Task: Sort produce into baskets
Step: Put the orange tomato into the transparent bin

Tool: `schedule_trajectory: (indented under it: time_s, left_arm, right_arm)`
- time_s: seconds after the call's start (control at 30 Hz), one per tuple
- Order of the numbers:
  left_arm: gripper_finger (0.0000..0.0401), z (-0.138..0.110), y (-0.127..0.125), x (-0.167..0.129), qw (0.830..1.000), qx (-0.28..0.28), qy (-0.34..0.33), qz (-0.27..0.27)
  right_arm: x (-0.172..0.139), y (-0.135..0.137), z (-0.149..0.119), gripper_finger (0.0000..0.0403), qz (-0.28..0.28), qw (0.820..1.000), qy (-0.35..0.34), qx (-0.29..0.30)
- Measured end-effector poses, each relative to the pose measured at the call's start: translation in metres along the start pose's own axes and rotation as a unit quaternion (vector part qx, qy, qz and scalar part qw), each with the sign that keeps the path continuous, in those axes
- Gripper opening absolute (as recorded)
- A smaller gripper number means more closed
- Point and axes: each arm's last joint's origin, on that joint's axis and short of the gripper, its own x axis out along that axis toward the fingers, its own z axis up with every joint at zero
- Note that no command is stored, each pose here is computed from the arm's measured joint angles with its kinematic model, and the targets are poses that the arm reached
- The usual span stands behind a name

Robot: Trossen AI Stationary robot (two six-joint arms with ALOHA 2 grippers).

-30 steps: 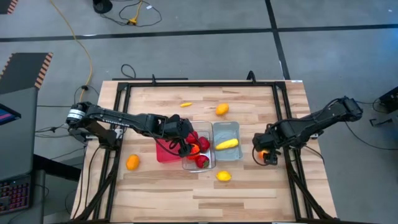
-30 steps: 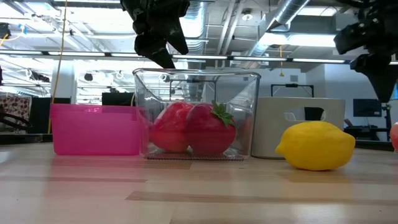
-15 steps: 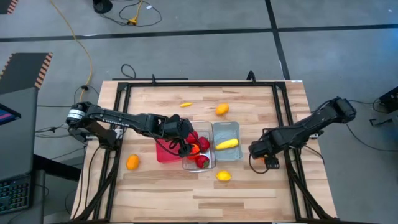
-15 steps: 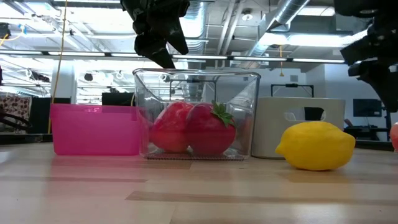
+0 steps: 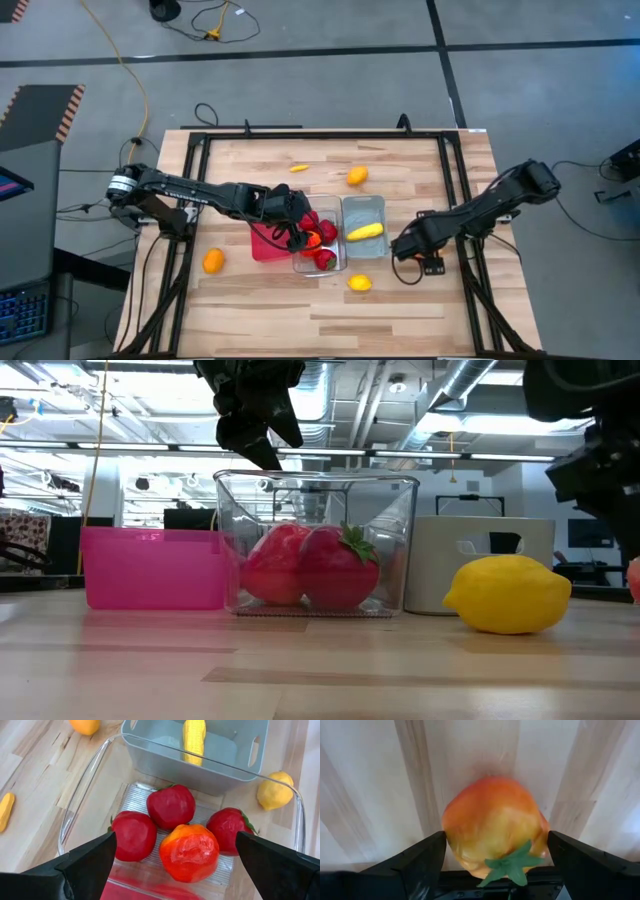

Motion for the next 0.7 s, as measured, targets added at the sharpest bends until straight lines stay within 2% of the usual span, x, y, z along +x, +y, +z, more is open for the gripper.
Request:
schedule_trajectory:
  time_s: [0.33, 0.7]
  left_arm:
    - [0.0394, 0.000, 0.000, 0.000, 1.000, 0.000, 0.000, 0.000]
    - [0.0394, 0.000, 0.000, 0.000, 1.000, 0.000, 0.000, 0.000]
  right_arm:
    - [0.010, 0.003, 0.011, 0.0363, -0.004, 1.000, 0.019, -0.005]
    - [0.009, -0.003, 0.013, 0.0300, 0.012, 1.000, 0.016, 0.011]
